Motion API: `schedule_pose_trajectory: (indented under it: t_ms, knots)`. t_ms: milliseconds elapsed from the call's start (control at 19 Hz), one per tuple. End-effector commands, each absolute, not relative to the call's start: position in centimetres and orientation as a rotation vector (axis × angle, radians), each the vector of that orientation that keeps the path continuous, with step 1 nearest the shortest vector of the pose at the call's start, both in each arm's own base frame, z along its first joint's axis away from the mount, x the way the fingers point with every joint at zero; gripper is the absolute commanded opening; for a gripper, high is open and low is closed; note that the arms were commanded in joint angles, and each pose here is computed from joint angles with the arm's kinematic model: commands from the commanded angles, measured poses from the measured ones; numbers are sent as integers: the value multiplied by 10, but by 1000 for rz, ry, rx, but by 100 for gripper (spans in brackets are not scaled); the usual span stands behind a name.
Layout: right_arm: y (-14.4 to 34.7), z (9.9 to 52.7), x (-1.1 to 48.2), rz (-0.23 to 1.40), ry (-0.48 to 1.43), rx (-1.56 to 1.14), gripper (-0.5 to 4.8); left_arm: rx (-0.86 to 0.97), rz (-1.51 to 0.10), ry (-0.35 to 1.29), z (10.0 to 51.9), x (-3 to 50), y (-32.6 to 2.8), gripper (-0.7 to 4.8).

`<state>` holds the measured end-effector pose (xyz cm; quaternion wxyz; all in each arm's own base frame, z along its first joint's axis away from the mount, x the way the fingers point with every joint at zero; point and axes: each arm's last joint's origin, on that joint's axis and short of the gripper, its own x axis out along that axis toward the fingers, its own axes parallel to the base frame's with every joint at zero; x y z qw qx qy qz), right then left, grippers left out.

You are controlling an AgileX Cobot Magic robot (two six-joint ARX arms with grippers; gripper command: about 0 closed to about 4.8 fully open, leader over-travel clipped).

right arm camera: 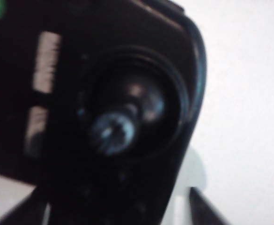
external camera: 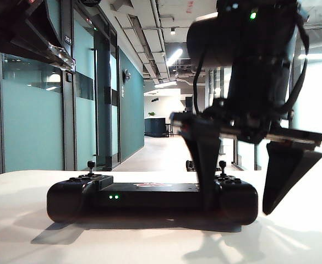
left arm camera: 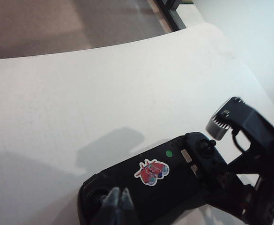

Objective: Push the left joystick on the remote control sitting on the white table forward to make the robot dog walk in a straight line until it approaches the door.

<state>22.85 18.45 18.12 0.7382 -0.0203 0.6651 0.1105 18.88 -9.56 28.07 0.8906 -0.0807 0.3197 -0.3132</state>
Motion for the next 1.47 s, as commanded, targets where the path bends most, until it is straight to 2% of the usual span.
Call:
schedule_pose_trajectory:
  t_ms: [53, 263, 369, 421, 579, 948, 1159, 1475]
  knots:
    - [186, 182, 230, 244, 1453, -36, 268, -167, -662, 646, 284, 189, -96, -5]
    - [187, 182, 231, 250, 1442, -30, 264, -164, -664, 644, 284, 189, -96, -5]
    - [187, 182, 231, 213, 1442, 17, 158, -136, -673, 637, 284, 189, -96, -5]
    - [187, 182, 231, 213, 1442, 18, 135, -88, -688, 627, 283, 188, -96, -5]
    - [187, 182, 231, 141, 1438, 71, 134, 25, -768, 634, 276, 188, -97, -6]
    - [184, 182, 232, 41, 1414, 88, 134, 134, -923, 779, 232, 216, -113, -5]
    - [184, 182, 232, 41, 1412, 89, 134, 111, -1012, 831, 210, 230, -122, -5]
    - [185, 182, 232, 44, 1411, 91, 134, 102, -1035, 843, 192, 243, -128, -5]
